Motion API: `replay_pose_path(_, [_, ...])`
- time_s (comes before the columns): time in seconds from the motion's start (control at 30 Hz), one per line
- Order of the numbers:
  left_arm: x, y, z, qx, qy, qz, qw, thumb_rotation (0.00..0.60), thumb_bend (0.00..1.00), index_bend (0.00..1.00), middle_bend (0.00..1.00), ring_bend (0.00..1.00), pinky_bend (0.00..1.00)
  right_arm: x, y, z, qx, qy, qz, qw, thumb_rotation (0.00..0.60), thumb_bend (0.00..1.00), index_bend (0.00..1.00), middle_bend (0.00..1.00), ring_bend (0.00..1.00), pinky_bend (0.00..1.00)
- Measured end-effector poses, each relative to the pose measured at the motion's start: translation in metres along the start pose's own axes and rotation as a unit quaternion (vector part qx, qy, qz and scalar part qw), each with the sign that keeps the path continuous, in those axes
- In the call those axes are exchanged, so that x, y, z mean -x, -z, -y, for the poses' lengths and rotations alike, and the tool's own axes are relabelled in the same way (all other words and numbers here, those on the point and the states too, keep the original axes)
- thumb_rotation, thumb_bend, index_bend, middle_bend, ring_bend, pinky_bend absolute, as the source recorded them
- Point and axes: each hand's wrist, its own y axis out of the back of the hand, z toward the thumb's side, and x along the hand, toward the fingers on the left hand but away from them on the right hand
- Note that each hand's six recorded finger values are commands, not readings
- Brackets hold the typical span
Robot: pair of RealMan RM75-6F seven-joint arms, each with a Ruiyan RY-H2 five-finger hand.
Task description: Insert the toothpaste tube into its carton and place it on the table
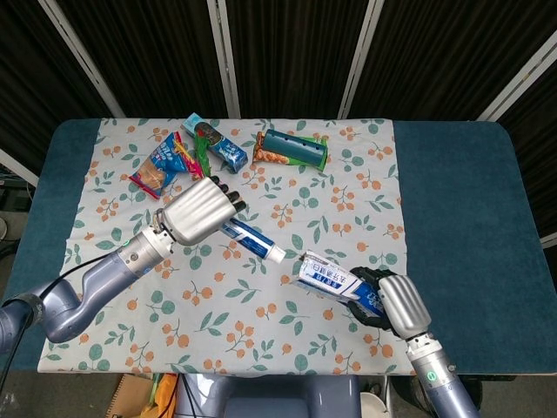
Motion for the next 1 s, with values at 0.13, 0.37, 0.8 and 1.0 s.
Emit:
replay_pose_path(0.13, [-0.014,-0.016,-0.005,-0.002,-0.007,0.016,0.9998,0.600,0.46,0.73,0.75,0.67,0.67,-0.001,-0.001,0.000,0.002,-0.002,-0.002,1.0000,0.600,0.46,0.46,0.53,0.51,0.47])
replay_pose_path(0.37, [-0.028,-0.034,-0.008,-0.007,-0.009,0.031,0.9995,0.600,0.46,0.73,0.75,0.67,0.67,-0.001,-0.003,-0.002,0.006,0.001,-0.002,1.0000,0.600,0.46,0.46,0.53,0.51,0.47])
replay_pose_path(0.8, [-0.053,-0.062,-0.029,-0.075,-0.063,0.074,0.9925,0.600,0.46,0.73,0.74,0.66,0.67,0.004,-0.001,-0.006,0.025,0.011,0.009,0.9996,0.600,0.46,0.46,0.53,0.51,0.47])
replay_pose_path(1.0, [-0.066,-0.077,-0.048,-0.148,-0.125,0.116,0.9742,0.600,0.43,0.71,0.71,0.64,0.66,0.013,0.001,-0.014,0.069,0.031,0.025,0.9968,0.600,0.46,0.46,0.53,0.51,0.47])
